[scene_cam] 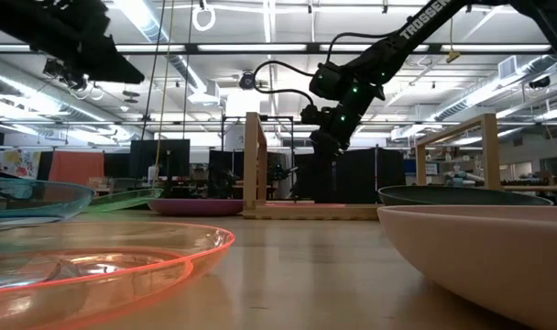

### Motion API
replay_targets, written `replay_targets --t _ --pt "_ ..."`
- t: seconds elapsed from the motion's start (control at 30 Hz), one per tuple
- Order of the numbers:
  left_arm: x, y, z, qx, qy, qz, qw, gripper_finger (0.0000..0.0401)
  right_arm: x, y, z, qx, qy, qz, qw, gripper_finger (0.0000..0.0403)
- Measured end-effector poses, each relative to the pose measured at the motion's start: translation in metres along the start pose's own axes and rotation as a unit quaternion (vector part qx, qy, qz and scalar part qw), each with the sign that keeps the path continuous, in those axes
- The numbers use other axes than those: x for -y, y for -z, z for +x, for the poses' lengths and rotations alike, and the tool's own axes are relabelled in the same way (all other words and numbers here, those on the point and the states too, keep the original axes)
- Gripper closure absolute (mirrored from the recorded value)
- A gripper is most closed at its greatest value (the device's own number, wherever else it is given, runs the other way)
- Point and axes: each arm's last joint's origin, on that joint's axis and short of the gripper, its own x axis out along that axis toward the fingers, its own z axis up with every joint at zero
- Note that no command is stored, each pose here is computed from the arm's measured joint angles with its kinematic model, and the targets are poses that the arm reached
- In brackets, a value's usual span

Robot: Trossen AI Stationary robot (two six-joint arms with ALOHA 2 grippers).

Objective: Place and stack plates onto a shelf
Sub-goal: Stack the small green plate on top of the small pink plate on the shelf

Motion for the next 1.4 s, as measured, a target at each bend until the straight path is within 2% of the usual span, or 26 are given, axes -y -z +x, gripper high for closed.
replay_targets --t 0.23,0.5,0.67,0.77,1.17,1.4 --pt "-0.002 -0.013 0.026 -0.131 -0.053 0.051 0.989 0.0298 0.000 0.000 0.000 0.000 0.000 0.000 1.000 0.0215" --pt "-0.009 0.003 0.062 -0.266 -0.057 0.048 0.961 0.0298 0.000 0.000 0.000 0.000 0.000 0.000 1.000 0.0215" --pt "-0.011 0.016 0.079 -0.333 -0.017 0.026 0.942 0.0298 0.000 0.000 0.000 -0.001 0.000 0.000 1.000 0.0215" --pt "-0.010 0.023 0.088 -0.364 -0.002 0.018 0.931 0.0296 0.000 0.000 0.000 -0.001 0.000 0.000 1.000 0.0215" --pt "-0.015 0.048 0.114 -0.447 -0.023 0.030 0.894 0.0243 0.000 0.000 0.000 -0.001 0.000 0.000 1.000 0.0215" --pt "-0.017 0.054 0.125 -0.454 -0.032 0.027 0.890 0.0238 0.000 0.000 0.000 -0.001 0.000 0.000 1.000 0.0215"
